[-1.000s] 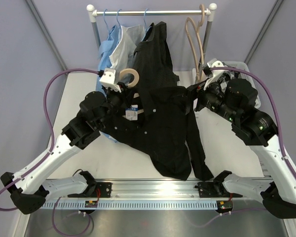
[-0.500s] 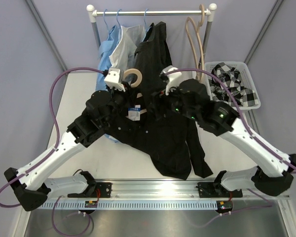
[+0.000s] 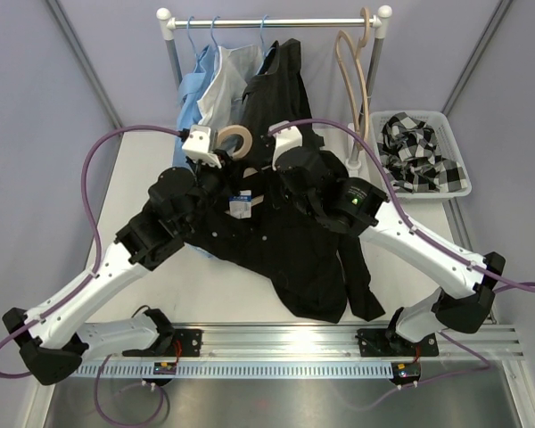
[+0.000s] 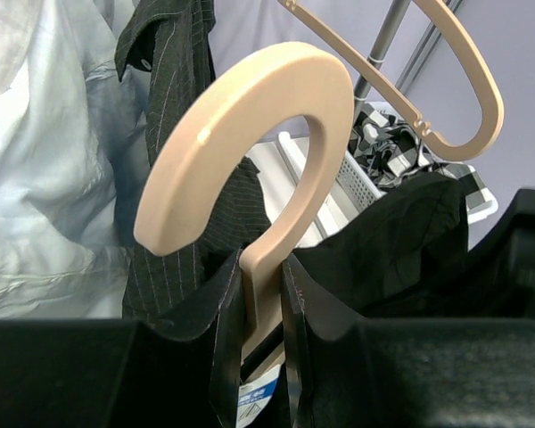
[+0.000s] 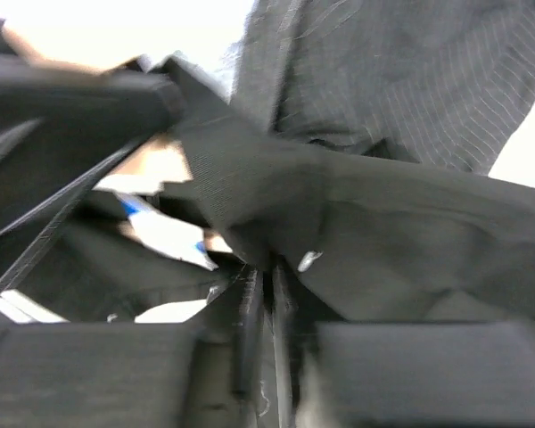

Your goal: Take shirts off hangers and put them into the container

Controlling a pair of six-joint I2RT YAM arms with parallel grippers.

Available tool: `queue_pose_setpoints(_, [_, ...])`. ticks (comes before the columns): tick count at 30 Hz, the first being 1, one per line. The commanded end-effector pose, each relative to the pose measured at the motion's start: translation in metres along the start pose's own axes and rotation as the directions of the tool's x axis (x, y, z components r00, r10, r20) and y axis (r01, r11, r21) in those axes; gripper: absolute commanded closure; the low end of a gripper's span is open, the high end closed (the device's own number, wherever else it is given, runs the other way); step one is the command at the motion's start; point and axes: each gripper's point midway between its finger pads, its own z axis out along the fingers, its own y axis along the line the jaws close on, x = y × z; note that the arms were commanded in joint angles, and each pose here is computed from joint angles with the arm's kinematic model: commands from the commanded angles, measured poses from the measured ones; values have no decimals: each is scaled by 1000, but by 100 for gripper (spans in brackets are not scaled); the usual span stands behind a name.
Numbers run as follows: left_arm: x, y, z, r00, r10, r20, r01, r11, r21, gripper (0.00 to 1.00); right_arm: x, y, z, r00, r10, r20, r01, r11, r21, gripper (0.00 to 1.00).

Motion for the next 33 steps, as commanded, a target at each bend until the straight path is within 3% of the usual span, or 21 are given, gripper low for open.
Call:
queue_pose_setpoints(1, [-33,8,-19,993,-20,114,22,1000,-20,100,-26,-28,-23,996,14,90,-26,991,134,98])
queue_pose_setpoints(5, [-27,19,-34,995,18,97,-14,999,-40,100,-28,-55,-40,995,-13,95,-7,978,209,100])
queue_pose_setpoints(10, [-20,18,-56,994,73,77,-76,997,32,100,-29,-91,-59,995,-4,98,-23,959,282,100])
queue_pose_setpoints(20, [-4,13,-84,984,175,31,-178,973,148,100,-31,-132,-75,995,4,102,-40,934,354,100])
queue_pose_setpoints(33, [4,27,-114,971,241,9,-239,958,160,100,-39,-167,-104,994,4,112,-51,907,418,100])
